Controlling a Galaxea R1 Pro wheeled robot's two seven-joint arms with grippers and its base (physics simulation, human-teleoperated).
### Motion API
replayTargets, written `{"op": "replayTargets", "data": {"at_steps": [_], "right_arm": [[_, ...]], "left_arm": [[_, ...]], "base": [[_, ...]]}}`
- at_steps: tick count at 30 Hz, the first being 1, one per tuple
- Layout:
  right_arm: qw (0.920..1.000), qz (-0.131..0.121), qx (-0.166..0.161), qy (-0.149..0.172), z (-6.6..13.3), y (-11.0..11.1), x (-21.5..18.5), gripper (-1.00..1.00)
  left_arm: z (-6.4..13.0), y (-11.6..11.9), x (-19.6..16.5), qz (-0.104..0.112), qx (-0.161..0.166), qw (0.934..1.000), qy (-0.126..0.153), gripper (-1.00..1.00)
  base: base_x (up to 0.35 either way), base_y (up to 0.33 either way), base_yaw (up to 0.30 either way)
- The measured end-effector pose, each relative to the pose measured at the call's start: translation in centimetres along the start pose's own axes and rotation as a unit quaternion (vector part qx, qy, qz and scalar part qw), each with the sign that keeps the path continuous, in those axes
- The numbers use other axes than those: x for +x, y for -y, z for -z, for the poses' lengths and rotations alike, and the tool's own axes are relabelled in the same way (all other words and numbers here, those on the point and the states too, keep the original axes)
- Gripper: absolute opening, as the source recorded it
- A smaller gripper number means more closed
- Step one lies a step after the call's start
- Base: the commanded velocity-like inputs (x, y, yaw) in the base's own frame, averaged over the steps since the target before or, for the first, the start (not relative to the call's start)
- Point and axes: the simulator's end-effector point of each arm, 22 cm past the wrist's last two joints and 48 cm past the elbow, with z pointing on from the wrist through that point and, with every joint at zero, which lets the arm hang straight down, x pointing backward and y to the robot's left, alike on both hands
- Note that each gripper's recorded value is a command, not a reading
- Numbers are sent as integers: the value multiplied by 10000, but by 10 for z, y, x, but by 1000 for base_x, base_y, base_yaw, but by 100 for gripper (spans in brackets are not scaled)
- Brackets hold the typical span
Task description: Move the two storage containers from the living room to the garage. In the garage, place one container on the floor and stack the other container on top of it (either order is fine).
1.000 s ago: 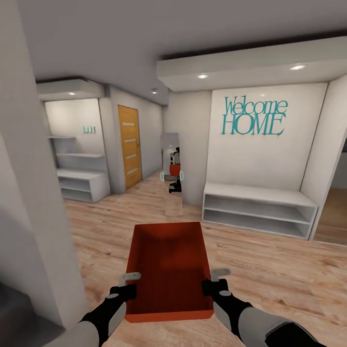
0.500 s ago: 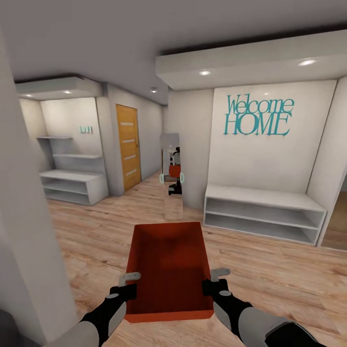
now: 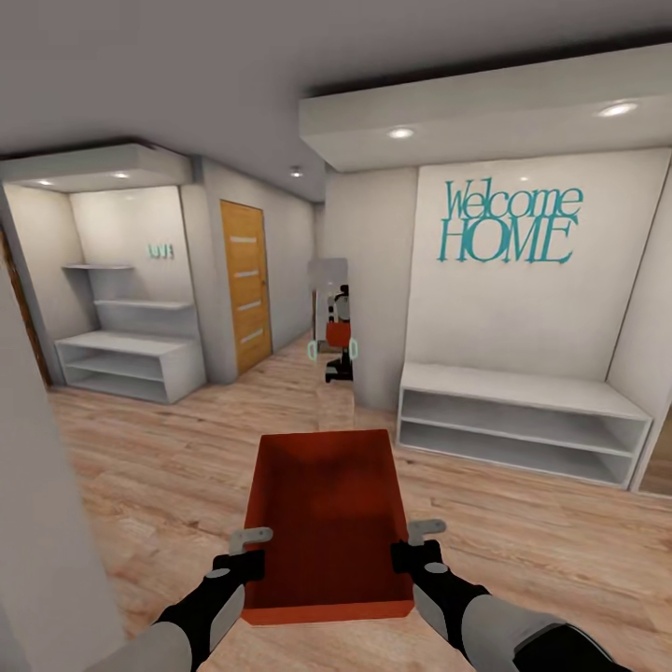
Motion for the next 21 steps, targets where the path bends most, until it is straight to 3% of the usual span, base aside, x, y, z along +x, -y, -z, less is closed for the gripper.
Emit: {"op": "replayTargets", "data": {"at_steps": [21], "right_arm": [[10000, 4, 0, -8, 0, 0, 0, -100]], "left_arm": [[0, 0, 1, 2, 0, 10000, -7, -100]], "base": [[322, 0, 0]]}}
